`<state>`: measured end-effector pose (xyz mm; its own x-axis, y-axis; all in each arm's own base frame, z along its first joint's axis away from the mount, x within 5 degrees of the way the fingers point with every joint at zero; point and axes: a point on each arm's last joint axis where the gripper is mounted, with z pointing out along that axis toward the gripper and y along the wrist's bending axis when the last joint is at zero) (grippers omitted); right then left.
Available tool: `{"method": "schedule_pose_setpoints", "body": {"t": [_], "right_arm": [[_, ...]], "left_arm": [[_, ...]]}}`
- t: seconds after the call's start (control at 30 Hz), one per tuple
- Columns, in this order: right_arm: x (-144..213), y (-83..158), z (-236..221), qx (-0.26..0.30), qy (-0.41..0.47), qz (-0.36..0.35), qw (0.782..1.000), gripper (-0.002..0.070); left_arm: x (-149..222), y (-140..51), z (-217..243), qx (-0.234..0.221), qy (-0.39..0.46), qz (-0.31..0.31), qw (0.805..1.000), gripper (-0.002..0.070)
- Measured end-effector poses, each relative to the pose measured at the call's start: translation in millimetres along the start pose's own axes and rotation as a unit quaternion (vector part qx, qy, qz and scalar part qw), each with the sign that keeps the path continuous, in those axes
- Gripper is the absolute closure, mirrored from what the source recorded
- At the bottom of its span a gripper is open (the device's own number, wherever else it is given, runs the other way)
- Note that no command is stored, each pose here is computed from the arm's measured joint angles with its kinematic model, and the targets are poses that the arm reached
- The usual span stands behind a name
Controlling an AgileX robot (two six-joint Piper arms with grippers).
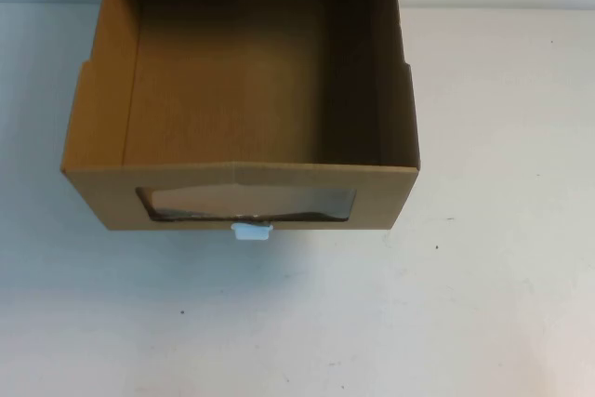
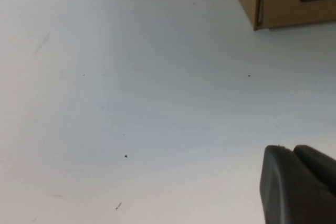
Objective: Close the shoe box
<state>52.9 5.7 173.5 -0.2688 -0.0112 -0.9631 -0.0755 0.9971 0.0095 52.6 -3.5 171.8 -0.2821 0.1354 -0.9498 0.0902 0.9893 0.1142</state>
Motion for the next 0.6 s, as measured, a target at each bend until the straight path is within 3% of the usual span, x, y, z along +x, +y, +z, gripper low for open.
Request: {"method": "schedule_pose_setpoints", "body": {"t": [0.6], "right_arm": [[0.0,0.0,0.0,0.000,0.000,0.000,1.000,0.0689]], "left_arm": [[0.1,0.5,0.0,-0.003,0.000,0.008,1.000,0.0680]]}}
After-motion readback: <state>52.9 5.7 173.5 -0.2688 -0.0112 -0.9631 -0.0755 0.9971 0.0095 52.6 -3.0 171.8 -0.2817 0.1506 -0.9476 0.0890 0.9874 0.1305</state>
